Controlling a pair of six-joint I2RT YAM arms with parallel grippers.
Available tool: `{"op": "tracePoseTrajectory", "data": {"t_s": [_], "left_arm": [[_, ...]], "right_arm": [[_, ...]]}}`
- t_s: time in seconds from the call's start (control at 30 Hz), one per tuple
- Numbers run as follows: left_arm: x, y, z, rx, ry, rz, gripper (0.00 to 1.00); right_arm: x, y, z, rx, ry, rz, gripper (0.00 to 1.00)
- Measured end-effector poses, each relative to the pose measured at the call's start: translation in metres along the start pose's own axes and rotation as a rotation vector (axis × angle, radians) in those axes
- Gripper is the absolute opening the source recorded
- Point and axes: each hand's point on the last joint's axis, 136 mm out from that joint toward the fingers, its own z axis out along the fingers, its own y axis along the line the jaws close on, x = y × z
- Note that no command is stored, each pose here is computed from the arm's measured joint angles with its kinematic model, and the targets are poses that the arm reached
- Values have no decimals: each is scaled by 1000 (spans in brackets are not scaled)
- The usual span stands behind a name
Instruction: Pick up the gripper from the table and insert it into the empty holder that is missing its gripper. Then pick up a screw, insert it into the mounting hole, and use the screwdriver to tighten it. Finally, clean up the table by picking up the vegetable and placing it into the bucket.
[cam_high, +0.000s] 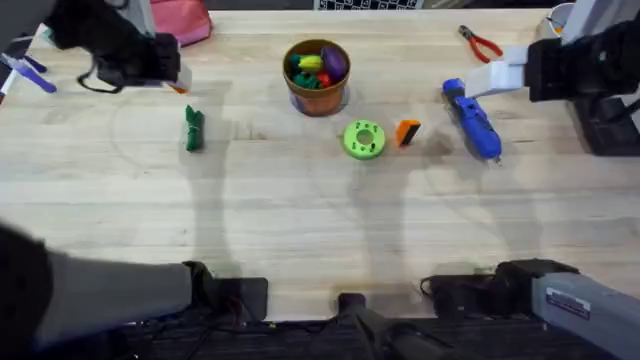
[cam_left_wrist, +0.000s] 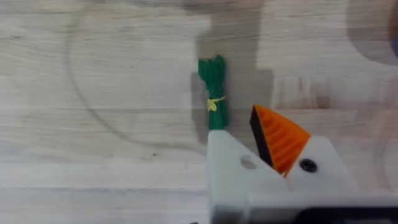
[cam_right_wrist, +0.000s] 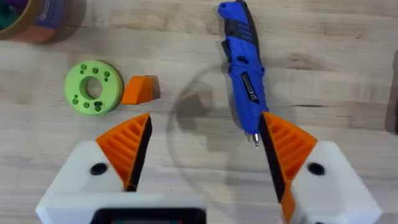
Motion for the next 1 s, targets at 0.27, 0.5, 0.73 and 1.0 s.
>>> {"op": "tracePoseTrajectory", "data": {"t_s": [0.27, 0.5, 0.73, 1.0], "left_arm": [[4, -5, -44, -5, -86, 7, 6], [5, -10, -52, 13, -103, -18, 939], [1, -38, -60, 51, -134, 47, 985], [3, -82, -97, 125, -239, 133, 985]], "right_arm": [[0, 0, 0, 0, 0, 0, 994], [0, 0, 0, 0, 0, 0, 994], [8, 0, 0, -1, 33, 1, 994], [30, 1, -2, -4, 122, 3, 993]]}}
